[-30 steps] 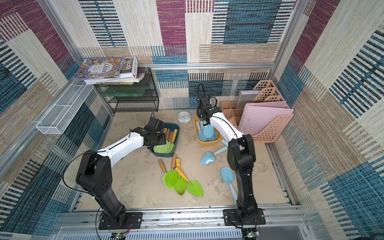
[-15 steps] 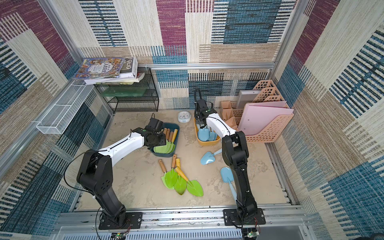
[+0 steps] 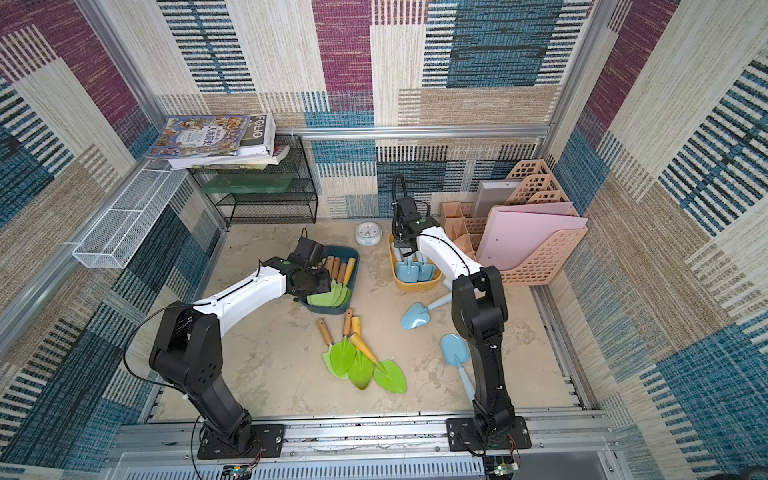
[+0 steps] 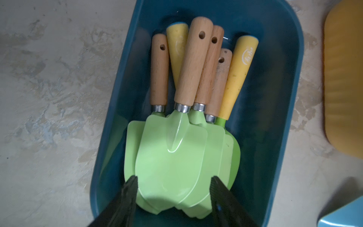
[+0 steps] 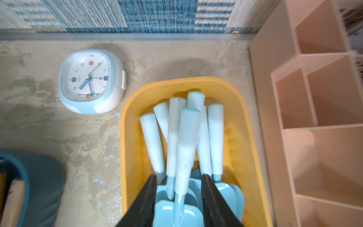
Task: Sort the small shovels by color and place them into the storage box
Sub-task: Place the shovel in the storage box.
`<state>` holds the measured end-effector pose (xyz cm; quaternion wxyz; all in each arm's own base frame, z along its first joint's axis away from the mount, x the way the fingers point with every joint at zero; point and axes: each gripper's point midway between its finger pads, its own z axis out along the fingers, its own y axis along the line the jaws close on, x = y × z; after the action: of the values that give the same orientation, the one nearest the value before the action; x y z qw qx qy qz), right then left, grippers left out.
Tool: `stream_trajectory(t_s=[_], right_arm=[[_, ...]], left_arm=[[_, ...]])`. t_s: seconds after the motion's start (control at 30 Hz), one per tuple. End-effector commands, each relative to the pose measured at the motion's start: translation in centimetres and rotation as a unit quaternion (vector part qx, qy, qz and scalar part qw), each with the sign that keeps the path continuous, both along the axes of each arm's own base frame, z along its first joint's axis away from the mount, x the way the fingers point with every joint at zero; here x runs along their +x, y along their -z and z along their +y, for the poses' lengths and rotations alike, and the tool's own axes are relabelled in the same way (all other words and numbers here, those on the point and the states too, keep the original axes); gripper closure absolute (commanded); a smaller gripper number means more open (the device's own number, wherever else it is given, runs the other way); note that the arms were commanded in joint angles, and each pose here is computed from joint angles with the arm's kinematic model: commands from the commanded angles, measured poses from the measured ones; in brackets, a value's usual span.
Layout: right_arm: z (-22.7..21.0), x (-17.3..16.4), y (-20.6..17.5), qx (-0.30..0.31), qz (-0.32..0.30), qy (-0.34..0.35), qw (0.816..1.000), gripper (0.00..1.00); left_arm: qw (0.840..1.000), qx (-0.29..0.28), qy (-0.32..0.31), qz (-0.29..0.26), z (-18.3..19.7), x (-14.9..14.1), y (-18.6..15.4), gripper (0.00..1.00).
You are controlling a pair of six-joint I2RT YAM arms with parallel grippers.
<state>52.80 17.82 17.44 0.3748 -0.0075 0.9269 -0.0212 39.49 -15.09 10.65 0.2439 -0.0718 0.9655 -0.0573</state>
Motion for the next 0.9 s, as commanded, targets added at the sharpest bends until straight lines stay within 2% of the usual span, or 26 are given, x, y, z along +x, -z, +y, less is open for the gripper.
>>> stream_trajectory(t_s=[0.0, 0.13, 0.37, 0.67, 0.87], right_arm=[[-0.5, -1.4, -2.9, 0.004, -0.039, 0.007, 0.999, 0.60], [-1.0, -5.0, -3.8, 0.014, -0.049, 0.006, 0.999, 0.60], [-0.7, -10.2, -1.6, 0.007, -0.030, -0.005, 1.000, 0.60], [-1.3, -12.2, 0.5, 0.003, -0.010, 0.001, 1.000, 0.60], [-1.9, -12.3, 0.4, -0.011, -0.017, 0.005, 1.000, 0.60]], left_arm=[[1.000, -0.005, -0.015, 0.012, 0.6, -1.6, 0.2, 0.39], [0.999, -0.015, -0.022, 0.034, 0.9, -4.4, 1.4, 0.40], [0.995, -0.039, -0.016, 0.092, 0.1, -9.0, 4.5, 0.40], [0.989, -0.045, -0.003, 0.138, -1.7, -11.3, 6.9, 0.41], [0.992, -0.043, -0.013, 0.117, -1.7, -11.2, 6.1, 0.42]])
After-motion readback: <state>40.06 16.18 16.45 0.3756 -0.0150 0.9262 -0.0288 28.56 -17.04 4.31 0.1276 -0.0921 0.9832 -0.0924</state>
